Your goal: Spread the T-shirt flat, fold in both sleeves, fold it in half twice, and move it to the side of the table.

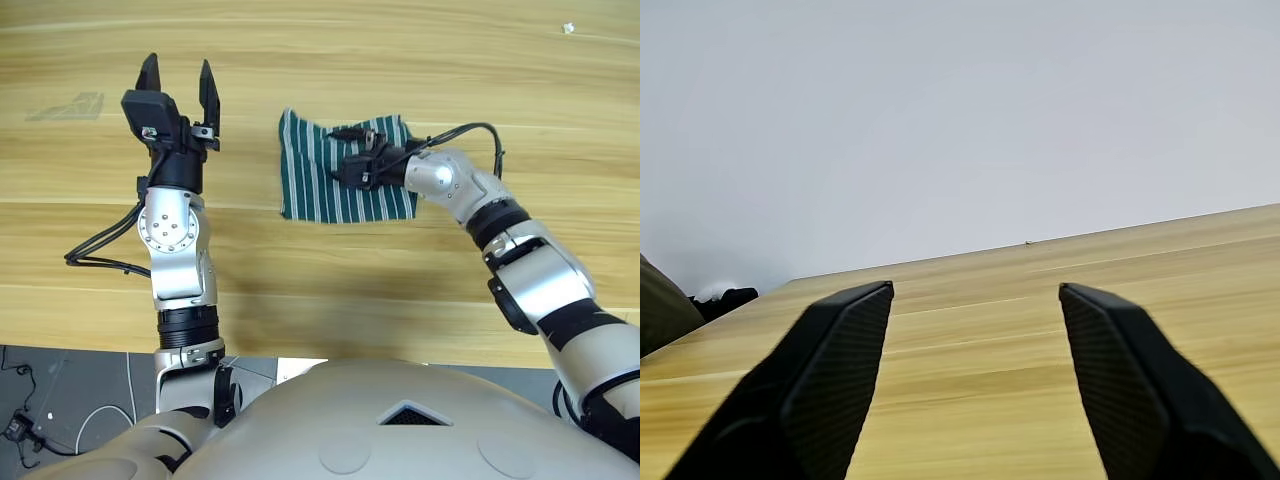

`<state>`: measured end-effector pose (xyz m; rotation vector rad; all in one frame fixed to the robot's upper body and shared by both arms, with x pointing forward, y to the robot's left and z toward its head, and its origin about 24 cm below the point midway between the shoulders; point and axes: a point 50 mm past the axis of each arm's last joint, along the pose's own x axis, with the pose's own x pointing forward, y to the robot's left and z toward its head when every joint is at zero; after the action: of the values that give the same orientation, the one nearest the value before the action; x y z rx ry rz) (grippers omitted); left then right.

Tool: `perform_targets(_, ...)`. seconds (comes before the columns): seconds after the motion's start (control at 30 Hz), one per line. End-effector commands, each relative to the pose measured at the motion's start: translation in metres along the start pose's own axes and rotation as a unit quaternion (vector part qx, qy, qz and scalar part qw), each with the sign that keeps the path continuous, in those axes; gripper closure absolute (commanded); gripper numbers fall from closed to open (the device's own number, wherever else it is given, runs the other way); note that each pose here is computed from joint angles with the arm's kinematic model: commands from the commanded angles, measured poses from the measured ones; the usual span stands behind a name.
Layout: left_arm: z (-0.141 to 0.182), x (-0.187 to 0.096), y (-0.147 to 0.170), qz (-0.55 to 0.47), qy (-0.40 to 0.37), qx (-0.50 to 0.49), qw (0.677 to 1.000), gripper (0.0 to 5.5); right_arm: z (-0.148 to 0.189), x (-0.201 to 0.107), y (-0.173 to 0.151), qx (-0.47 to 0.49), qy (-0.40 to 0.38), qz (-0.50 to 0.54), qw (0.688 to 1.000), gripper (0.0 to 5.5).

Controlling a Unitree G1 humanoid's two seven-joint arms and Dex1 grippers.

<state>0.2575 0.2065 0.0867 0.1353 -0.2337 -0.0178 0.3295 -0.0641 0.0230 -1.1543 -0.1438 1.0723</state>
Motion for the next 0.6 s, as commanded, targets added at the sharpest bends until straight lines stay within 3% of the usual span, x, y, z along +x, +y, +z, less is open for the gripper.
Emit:
perform_targets(0.03, -0.006, -0.006, -0.009, -0.009, 0.013, -0.008, 1.000, 2.42, -0.069, -0.049, 0.012, 0.003, 0.166, -0.004, 0.986, 2.30)
perform_targets(0.13, -0.006, -0.010, -0.005, -0.002, 0.017, -0.005, 1.000, 2.42, -0.103, -0.092, 0.013, 0.061, 0.237, -0.048, 0.968, 2.30)
perform_targets(0.23, -0.004, -0.018, -0.001, 0.007, 0.017, -0.002, 1.000, 2.42, -0.134, -0.143, 0.024, 0.219, 0.304, -0.145, 0.916, 2.30)
perform_targets(0.33, -0.004, -0.027, 0.000, 0.014, 0.026, -0.013, 0.999, 2.42, -0.156, -0.189, 0.036, 0.372, 0.351, -0.268, 0.817, 2.30)
perform_targets(0.43, -0.004, -0.035, -0.012, -0.011, 0.026, 0.012, 1.000, 2.42, -0.171, -0.241, 0.064, 0.503, 0.392, -0.394, 0.662, 2.30)
perform_targets(0.47, -0.003, -0.037, -0.014, -0.013, 0.027, 0.011, 0.999, 2.42, -0.173, -0.252, 0.070, 0.526, 0.394, -0.419, 0.627, 2.30)
perform_targets(0.53, -0.005, -0.043, -0.018, -0.010, 0.033, 0.003, 0.999, 2.42, -0.174, -0.270, 0.073, 0.529, 0.399, -0.456, 0.594, 2.30)
perform_targets(0.57, -0.007, -0.045, -0.019, -0.008, 0.038, 0.001, 0.999, 2.42, -0.174, -0.275, 0.070, 0.519, 0.398, -0.466, 0.596, 2.30)
perform_targets(0.6, -0.009, -0.047, -0.020, -0.006, 0.044, -0.002, 0.999, 2.42, -0.173, -0.275, 0.066, 0.497, 0.392, -0.466, 0.617, 2.30)
